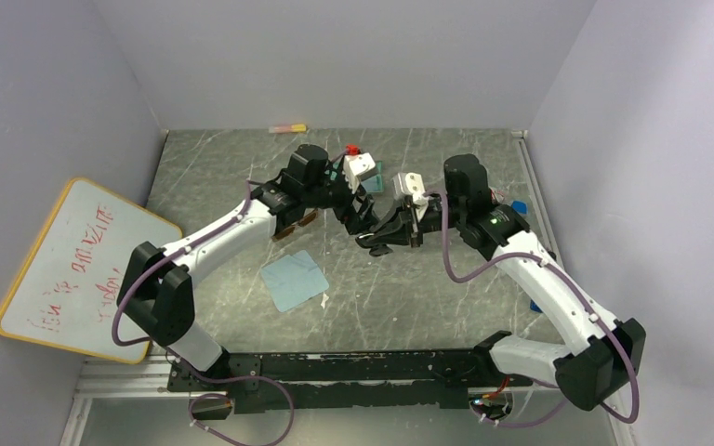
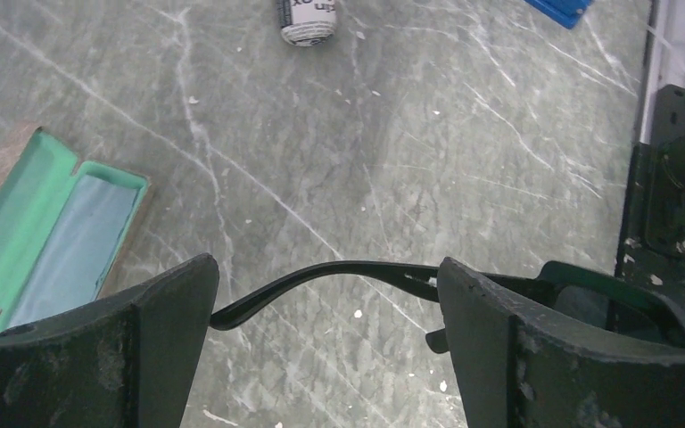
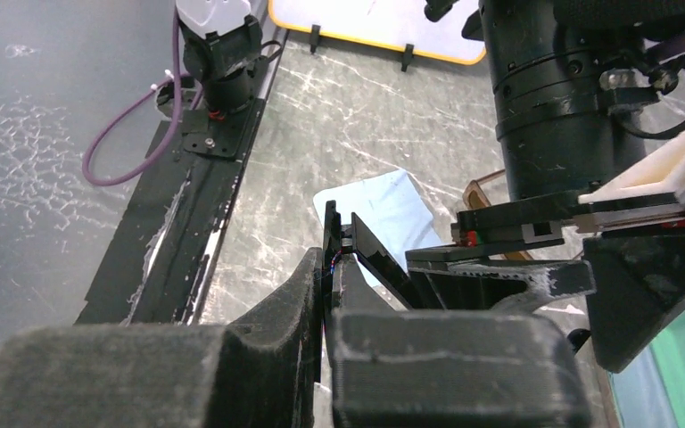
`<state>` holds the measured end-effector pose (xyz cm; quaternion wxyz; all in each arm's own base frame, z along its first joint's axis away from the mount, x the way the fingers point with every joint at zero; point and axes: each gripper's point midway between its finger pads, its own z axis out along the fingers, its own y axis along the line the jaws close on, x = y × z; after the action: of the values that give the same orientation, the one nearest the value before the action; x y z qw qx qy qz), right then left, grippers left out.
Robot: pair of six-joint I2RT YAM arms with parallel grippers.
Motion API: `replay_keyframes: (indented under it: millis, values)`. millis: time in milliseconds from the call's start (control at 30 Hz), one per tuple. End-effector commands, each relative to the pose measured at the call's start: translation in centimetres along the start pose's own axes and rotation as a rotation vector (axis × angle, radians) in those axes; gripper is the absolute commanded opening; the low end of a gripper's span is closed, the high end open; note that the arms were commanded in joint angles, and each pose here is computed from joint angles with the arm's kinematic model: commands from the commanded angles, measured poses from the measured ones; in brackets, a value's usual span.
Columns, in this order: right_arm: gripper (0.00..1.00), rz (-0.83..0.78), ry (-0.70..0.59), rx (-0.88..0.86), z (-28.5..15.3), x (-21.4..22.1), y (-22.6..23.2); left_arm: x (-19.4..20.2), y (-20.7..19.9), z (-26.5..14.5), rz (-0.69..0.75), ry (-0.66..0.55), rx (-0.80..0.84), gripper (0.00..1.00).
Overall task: Organize the sunglasses
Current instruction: Fold the sunglasses.
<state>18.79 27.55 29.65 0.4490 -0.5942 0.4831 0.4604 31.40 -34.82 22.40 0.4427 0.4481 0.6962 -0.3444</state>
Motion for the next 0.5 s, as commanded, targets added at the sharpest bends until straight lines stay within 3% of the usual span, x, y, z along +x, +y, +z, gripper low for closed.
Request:
replay_keyframes:
  millis: [0,467]
  values:
    - [0.00,-0.175,-0.051,0.060,-1.0,-3.6,-0.5,-1.8,-3.0,-0.9,0.048,-0.048,0.153,0.97]
    - [0.00,-0.201,-0.040,0.221,-1.5,-3.5,-3.3,-1.7,-6.9,-2.1,0.099,-0.056,0.370,0.97]
